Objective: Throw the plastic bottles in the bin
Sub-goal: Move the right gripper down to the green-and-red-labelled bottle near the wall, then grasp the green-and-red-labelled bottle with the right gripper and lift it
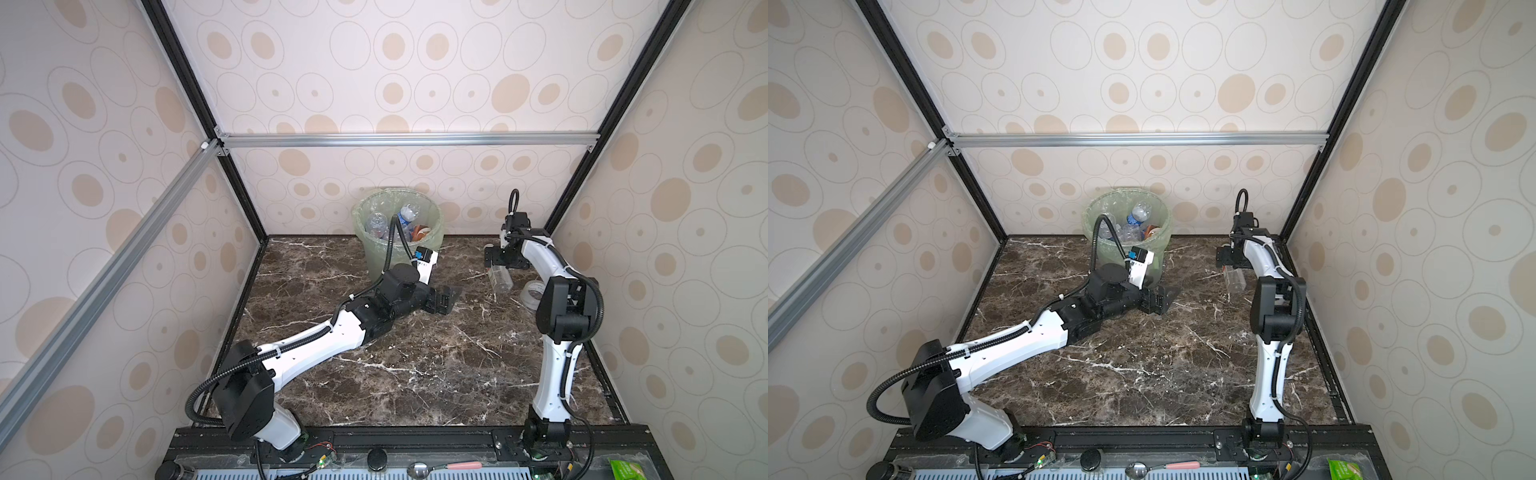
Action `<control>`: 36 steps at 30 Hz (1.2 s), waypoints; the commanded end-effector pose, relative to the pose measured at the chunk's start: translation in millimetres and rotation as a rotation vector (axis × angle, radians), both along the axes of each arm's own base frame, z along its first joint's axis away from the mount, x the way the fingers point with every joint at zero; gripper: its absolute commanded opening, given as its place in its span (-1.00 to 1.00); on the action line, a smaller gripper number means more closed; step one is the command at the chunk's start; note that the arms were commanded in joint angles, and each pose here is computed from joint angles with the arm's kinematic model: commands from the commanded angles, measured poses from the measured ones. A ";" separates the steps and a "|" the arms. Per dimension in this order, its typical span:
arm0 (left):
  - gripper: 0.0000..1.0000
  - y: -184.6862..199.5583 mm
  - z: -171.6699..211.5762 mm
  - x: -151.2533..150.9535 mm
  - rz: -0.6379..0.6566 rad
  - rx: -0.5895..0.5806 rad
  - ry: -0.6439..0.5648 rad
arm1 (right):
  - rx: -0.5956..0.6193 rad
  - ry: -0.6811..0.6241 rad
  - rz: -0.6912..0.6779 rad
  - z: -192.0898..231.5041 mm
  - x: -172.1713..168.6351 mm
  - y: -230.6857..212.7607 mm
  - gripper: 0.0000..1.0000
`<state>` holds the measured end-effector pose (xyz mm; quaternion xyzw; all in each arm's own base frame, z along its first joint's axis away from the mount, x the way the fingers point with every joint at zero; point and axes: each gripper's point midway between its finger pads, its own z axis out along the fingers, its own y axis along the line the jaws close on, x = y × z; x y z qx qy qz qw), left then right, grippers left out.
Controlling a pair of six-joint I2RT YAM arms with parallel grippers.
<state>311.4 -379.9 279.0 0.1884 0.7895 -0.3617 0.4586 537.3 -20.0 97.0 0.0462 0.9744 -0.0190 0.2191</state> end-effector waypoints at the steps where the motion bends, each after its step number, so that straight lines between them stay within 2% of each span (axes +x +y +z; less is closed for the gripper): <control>1: 0.98 -5.5 13.1 2.4 -0.002 0.000 -0.034 | 0.023 0.072 0.019 -14.7 -7.5 3.8 1.00; 4: 0.98 -7.9 12.7 3.3 -0.006 0.000 -0.028 | 0.039 0.099 0.025 -25.5 -10.4 7.4 0.95; 8: 0.98 -6.2 16.7 4.3 0.005 -0.003 -0.028 | 0.065 0.139 0.051 -37.8 -16.2 19.4 0.63; 14: 0.98 0.5 13.5 1.9 0.023 -0.008 -0.023 | 0.021 0.180 0.084 -47.7 -29.5 37.1 0.20; 17: 0.98 3.1 11.9 0.9 0.025 -0.002 -0.020 | 0.005 0.199 0.097 -51.1 -39.7 46.7 0.05; 22: 0.98 10.5 18.3 -1.8 0.031 -0.017 -0.031 | 0.027 0.219 0.114 -55.9 -65.1 71.1 -0.04; 27: 0.98 33.7 21.4 0.6 0.083 -0.016 -0.047 | 0.019 0.224 0.144 -51.1 -98.7 96.5 -0.03; 36: 0.98 83.8 23.0 10.0 0.166 -0.042 -0.045 | 0.097 0.255 0.225 -44.7 -175.4 149.0 0.04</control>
